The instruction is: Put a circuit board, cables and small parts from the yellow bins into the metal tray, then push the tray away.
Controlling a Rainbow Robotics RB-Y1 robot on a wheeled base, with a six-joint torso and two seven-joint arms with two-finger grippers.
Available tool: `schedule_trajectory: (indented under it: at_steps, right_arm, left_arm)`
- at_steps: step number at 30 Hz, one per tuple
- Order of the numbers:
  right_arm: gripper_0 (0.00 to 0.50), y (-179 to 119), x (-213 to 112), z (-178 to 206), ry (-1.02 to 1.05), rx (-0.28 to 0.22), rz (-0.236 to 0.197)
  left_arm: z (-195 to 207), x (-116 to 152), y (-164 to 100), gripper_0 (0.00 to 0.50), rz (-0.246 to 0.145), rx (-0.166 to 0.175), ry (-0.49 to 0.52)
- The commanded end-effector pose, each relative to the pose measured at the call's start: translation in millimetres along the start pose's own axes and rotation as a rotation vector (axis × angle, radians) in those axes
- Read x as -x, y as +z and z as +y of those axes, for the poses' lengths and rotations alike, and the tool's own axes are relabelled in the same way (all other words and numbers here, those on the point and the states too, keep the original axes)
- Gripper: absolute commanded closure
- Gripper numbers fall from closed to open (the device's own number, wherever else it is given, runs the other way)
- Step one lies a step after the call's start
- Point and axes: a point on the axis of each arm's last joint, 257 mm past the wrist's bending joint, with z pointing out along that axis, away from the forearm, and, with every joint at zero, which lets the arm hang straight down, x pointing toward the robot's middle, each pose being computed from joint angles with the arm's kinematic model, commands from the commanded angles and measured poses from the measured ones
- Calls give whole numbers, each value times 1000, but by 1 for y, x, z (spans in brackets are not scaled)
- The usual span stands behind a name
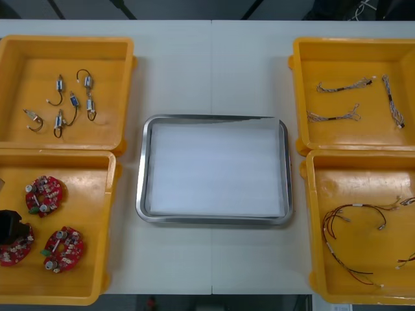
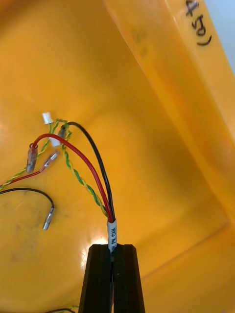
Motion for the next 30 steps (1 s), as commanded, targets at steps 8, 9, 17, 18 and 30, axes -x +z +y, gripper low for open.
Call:
schedule_trajectory:
  at_steps: [8,9,17,18,30]
  right_arm:
    - [500,-52,14,47,-209,78,-12]
    - [500,-56,15,49,-247,77,-8]
    - [500,-76,23,69,-515,102,-23]
    - [500,-78,24,72,-536,109,-27]
    - [500,-101,33,103,-876,183,-79]
  left_arm:
    - [0,-7,17,0,-11,-20,-63]
    - [1,-7,17,0,-12,-20,-63]
    - [-2,-8,17,220,-8,-29,-72]
    - [-3,-7,17,267,-10,-30,-69]
    - [-4,-4,16,500,-14,-33,-71]
